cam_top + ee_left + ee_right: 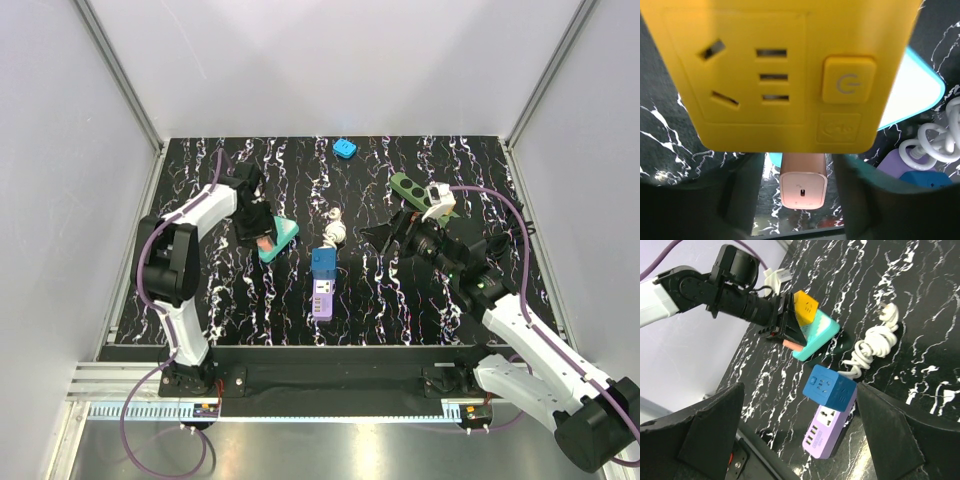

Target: Insert the plug

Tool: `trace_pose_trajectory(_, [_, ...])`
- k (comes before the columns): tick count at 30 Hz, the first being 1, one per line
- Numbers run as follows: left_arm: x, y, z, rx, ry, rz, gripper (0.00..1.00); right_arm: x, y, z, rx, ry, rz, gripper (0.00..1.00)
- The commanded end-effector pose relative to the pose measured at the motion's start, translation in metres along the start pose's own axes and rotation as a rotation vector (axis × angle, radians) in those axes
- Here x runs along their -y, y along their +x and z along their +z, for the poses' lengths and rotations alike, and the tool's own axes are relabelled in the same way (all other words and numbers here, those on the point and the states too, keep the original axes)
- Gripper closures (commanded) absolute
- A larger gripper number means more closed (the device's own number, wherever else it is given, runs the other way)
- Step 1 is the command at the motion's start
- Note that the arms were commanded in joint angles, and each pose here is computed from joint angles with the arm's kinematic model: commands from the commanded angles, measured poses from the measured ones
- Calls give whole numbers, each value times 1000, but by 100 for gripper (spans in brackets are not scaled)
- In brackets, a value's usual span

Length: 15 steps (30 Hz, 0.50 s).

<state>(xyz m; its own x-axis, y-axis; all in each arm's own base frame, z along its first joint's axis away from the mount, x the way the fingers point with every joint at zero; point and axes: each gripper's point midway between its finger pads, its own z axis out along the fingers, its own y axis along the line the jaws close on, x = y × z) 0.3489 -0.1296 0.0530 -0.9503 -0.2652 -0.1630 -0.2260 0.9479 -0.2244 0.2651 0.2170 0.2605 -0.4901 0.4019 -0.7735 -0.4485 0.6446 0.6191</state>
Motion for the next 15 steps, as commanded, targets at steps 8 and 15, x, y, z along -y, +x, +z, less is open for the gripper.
trace_pose_trajectory(8, [25, -17, -59, 118, 109, 161, 7, 29, -25, 7, 71, 171, -104, 0])
trace_pose_trajectory(15, [8, -31, -124, 343, 41, 231, 7, 52, -53, 54, 48, 307, -119, 2])
